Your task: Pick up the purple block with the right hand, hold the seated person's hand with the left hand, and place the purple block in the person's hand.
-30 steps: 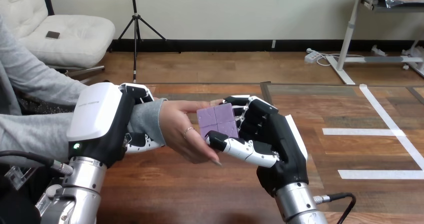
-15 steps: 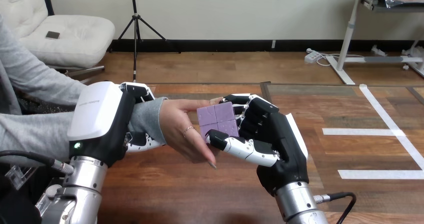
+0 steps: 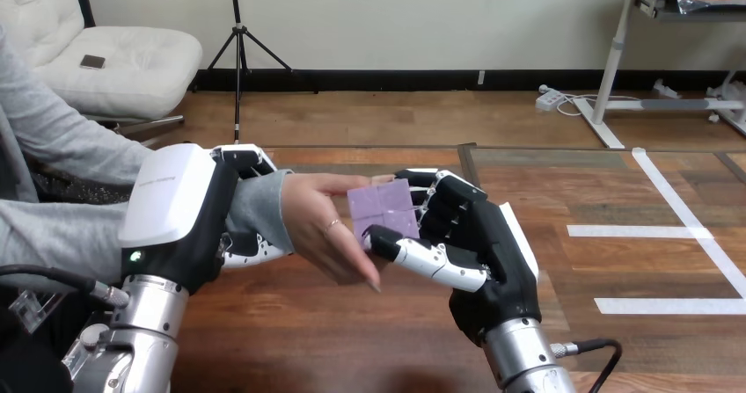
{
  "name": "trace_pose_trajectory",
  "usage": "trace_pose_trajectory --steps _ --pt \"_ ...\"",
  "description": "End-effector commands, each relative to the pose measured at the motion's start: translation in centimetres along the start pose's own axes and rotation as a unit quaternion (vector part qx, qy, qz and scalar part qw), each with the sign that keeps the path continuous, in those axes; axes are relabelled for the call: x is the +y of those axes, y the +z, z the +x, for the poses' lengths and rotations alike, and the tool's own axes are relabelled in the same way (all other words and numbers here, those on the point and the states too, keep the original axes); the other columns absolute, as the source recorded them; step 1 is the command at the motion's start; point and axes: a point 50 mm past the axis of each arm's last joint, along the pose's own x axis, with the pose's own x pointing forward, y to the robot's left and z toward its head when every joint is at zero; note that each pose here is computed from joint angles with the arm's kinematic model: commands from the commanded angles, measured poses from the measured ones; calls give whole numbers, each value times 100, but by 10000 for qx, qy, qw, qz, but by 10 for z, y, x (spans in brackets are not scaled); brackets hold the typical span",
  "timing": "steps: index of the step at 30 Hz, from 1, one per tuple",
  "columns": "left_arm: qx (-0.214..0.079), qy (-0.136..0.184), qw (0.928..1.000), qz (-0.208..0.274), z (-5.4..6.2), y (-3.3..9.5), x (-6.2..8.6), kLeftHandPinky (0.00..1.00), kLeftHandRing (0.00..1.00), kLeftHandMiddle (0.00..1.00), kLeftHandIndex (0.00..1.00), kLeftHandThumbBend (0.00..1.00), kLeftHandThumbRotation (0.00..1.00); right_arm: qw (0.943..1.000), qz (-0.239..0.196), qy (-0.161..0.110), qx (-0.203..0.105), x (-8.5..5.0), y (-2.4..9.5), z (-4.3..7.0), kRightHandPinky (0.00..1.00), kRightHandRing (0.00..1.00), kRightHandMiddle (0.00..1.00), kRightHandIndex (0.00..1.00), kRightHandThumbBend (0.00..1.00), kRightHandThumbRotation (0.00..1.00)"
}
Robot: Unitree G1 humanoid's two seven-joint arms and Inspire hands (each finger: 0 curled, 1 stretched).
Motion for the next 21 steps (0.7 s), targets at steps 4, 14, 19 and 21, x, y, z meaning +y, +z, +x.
trace_pose_trajectory --steps 4,14,19,21 --pt "-849 488 9948 -289 15 33 23 36 49 59 59 78 40 9985 397 290 -253 14 15 8 44 52 57 59 91 26" --pt "-882 475 9942 -389 9 33 25 41 57 63 62 78 41 9986 384 275 -232 9 16 8 51 59 64 67 91 41" --pt "-882 483 9940 -421 5 33 25 46 61 66 64 79 44 9987 384 271 -215 5 16 7 52 63 68 71 86 50" --pt "-890 485 9939 -435 4 33 25 47 62 67 64 79 44 9988 368 269 -190 4 16 7 53 64 69 72 85 52"
